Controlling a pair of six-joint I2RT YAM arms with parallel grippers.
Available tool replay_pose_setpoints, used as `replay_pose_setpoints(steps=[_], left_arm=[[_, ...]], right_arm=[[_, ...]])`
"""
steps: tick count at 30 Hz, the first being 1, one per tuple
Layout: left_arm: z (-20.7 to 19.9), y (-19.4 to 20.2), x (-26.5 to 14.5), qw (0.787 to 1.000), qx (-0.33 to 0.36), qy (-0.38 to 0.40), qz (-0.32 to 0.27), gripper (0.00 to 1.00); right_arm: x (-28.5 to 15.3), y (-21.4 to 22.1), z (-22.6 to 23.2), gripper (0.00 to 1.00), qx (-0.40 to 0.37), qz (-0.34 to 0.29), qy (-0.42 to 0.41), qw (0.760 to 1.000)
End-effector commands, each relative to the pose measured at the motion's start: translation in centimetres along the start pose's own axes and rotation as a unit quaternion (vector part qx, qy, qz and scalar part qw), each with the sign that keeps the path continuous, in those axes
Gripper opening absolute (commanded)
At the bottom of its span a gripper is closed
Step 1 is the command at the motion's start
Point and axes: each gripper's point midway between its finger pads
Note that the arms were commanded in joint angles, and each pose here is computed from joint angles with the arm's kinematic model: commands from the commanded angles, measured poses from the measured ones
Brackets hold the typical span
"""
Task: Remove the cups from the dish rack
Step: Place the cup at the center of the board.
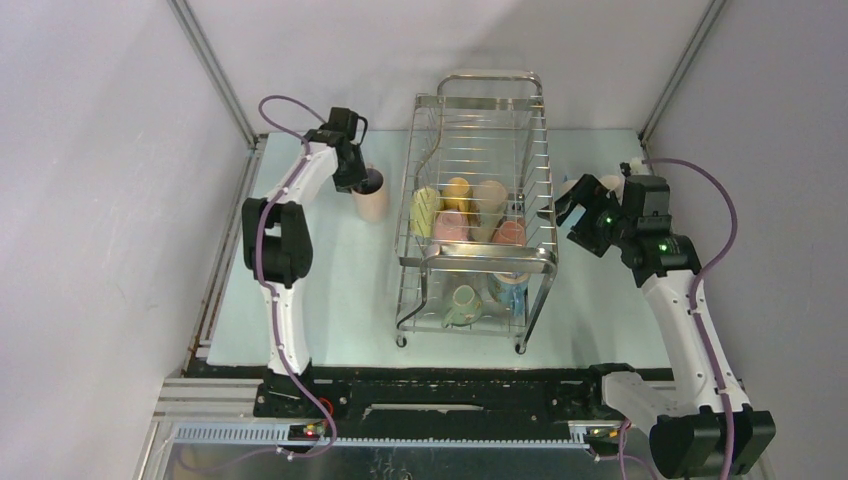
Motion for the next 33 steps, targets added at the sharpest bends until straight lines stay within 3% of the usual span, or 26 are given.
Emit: replay_pose_setpoints(steps=[1, 9, 17, 24, 33], left_arm=[[-0.2, -4.0, -3.0, 0.998, -0.005, 0.011, -0.066, 0.45], [-1.3, -7.0, -8.4, 0.990, -0.019, 0.054, -0.126, 0.63], [-2.1, -9.0, -14.9, 0.975, -0.030, 0.100, -0.198, 0.99], [-2.4, -7.4, -19.2, 0.961, -0.043, 0.140, -0.235, 1.00], [-2.2, -2.3, -24.3, 0.938, -0.054, 0.190, -0.284, 1.00]], right_arm=[[0.3, 0.1, 0.2, 1.00, -0.015, 0.000, -0.008, 1.000], [0.5, 0.6, -0.3, 1.00, -0.019, 0.006, 0.000, 1.000], [1.2, 2.1, -1.1, 1.00, -0.021, 0.026, -0.004, 0.999], [2.2, 4.0, -1.8, 1.00, -0.033, 0.049, 0.003, 0.998], [4.4, 4.3, -0.9, 1.00, -0.063, 0.056, -0.017, 0.996]])
Point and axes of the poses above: each gripper's point midway between its finger pads, its own x axis out along the fingers, its own z axis along the line the jaws close on, y = z × x, and after that the axes turned 11 degrees about x, right-handed
